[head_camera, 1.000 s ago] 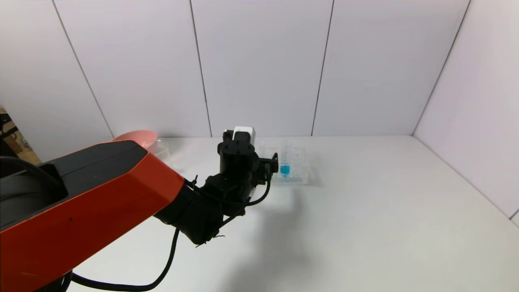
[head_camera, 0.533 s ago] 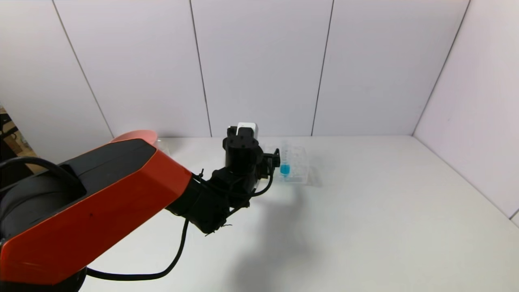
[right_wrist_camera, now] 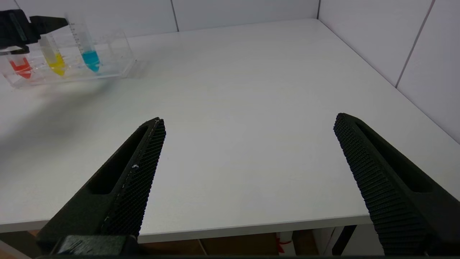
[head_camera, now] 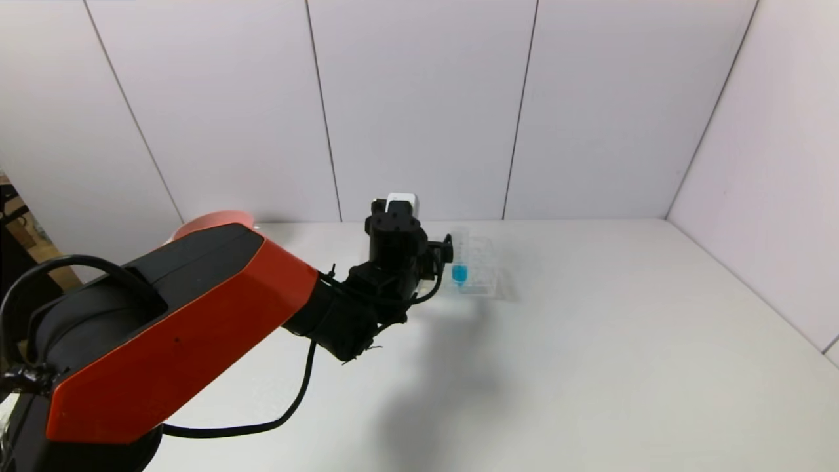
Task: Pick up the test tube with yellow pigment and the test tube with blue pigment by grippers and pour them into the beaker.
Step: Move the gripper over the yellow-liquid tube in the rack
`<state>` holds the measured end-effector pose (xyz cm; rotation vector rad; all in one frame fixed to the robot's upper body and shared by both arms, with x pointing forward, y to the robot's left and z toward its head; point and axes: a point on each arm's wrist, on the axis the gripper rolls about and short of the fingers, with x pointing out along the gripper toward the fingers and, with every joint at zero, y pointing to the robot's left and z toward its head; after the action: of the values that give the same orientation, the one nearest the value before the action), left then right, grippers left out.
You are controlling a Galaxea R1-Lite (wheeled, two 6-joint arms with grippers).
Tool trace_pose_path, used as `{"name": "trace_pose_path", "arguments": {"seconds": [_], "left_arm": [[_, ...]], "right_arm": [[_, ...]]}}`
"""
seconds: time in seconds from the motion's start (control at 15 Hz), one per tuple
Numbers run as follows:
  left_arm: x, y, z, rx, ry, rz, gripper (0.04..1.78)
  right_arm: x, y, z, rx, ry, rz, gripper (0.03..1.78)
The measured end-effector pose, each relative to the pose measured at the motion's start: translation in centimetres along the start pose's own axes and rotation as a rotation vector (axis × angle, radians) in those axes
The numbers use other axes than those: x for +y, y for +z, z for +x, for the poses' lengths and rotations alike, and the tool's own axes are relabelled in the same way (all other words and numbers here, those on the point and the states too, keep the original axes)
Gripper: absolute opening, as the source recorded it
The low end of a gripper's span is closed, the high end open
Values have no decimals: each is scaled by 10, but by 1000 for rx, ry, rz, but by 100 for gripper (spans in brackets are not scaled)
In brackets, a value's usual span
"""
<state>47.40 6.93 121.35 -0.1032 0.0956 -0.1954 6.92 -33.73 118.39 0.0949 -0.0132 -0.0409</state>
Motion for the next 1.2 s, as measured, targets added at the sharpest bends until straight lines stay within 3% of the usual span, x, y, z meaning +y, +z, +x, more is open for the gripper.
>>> {"name": "trace_pose_path", "arguments": {"seconds": [1.2], "left_arm": [[13, -20, 36, 40, 54, 9, 160]], "right_arm": [[0, 0, 0, 0, 0, 0, 171]]}}
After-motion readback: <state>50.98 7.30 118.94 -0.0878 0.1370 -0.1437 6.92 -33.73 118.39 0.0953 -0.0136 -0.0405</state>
